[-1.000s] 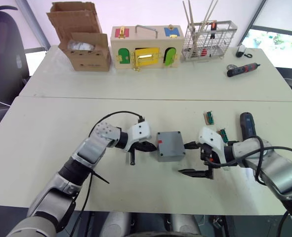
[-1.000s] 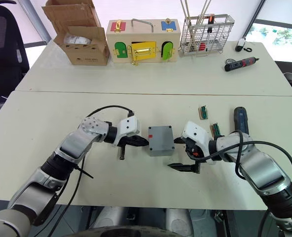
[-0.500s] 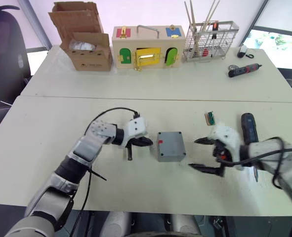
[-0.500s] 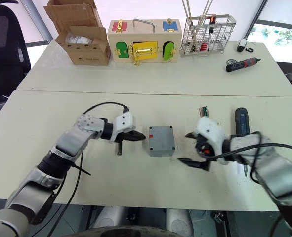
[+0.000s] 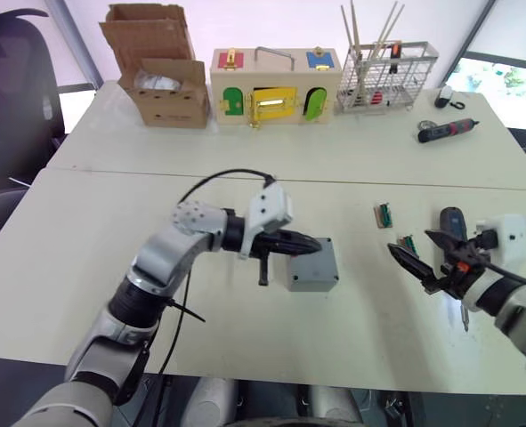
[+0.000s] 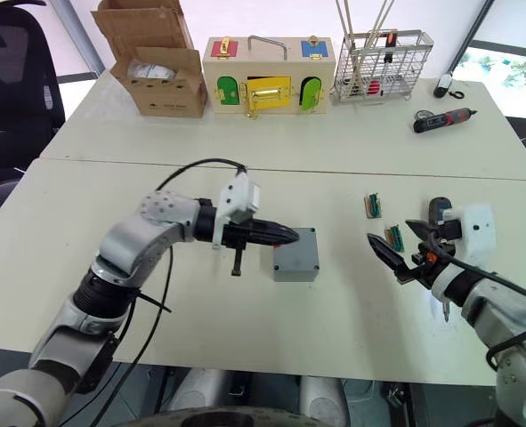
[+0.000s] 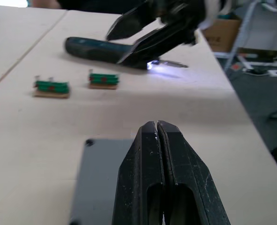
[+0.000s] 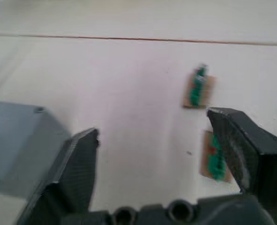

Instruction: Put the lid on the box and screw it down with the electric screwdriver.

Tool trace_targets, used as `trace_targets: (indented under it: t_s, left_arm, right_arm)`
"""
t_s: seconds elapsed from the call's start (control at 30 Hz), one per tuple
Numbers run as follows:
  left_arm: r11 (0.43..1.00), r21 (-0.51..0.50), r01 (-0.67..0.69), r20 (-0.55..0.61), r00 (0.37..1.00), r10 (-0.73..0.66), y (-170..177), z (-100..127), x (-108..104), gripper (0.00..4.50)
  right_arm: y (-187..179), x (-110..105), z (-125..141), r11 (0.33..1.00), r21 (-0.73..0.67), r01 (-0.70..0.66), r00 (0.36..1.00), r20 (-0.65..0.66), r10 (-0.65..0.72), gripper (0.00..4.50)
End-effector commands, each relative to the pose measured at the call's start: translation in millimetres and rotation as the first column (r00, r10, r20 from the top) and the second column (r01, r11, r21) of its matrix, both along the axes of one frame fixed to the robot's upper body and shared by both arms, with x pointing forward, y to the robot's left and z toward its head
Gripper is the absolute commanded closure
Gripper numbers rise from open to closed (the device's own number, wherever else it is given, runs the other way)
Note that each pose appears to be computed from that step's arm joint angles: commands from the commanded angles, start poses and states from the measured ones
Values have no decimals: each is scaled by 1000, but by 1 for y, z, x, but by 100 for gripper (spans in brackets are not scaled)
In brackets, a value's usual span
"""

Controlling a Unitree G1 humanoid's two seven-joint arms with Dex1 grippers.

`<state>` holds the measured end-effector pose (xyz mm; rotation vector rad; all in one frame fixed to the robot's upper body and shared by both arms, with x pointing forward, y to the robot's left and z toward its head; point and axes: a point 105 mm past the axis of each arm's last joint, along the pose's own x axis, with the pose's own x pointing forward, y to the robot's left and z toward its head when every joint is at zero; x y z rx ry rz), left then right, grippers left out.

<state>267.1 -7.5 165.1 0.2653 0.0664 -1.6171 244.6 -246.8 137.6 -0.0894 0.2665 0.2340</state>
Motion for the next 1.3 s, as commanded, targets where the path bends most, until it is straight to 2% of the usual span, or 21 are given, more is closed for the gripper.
trace_targets:
  t_s: [0.03,0.1,0.33,0.6,1.17,1.2,1.23,1.27,1.3]
  left_arm:
    - [999,-13,33,45,998,-32,-3,4,-7,450]
    - [999,-10,35,46,998,-34,-4,2,-8,450]
    - [999,20,28,66,997,-29,-6,-7,-9,450]
    - [1000,24,0,71,997,-2,-5,-4,-7,450]
    - [999,29,-18,74,997,16,-3,-9,-6,450]
    - [999,29,-18,75,997,15,-3,-9,-6,450]
    - [999,29,-17,76,997,15,-3,-9,-6,450]
    - [999,29,-17,76,997,15,-3,-9,-6,450]
    - [999,29,-17,77,997,15,-3,-8,-6,450]
  right_arm:
    - [-5,9,2,997,-39,60,995,79,-56,208]
    - [-9,17,-2,994,-48,98,991,100,-93,289]
    - [-16,38,-13,990,-59,125,986,118,-117,289]
    - [-20,53,-19,987,-99,129,986,117,-117,289]
    - [-18,59,-29,985,-109,133,988,94,-123,289]
    - [-17,59,-29,985,-108,134,988,92,-124,343]
    - [-17,59,-29,985,-108,134,988,91,-124,368]
    - [-17,59,-30,985,-109,133,988,90,-124,419]
    - [-17,59,-29,985,-106,136,988,93,-126,442]
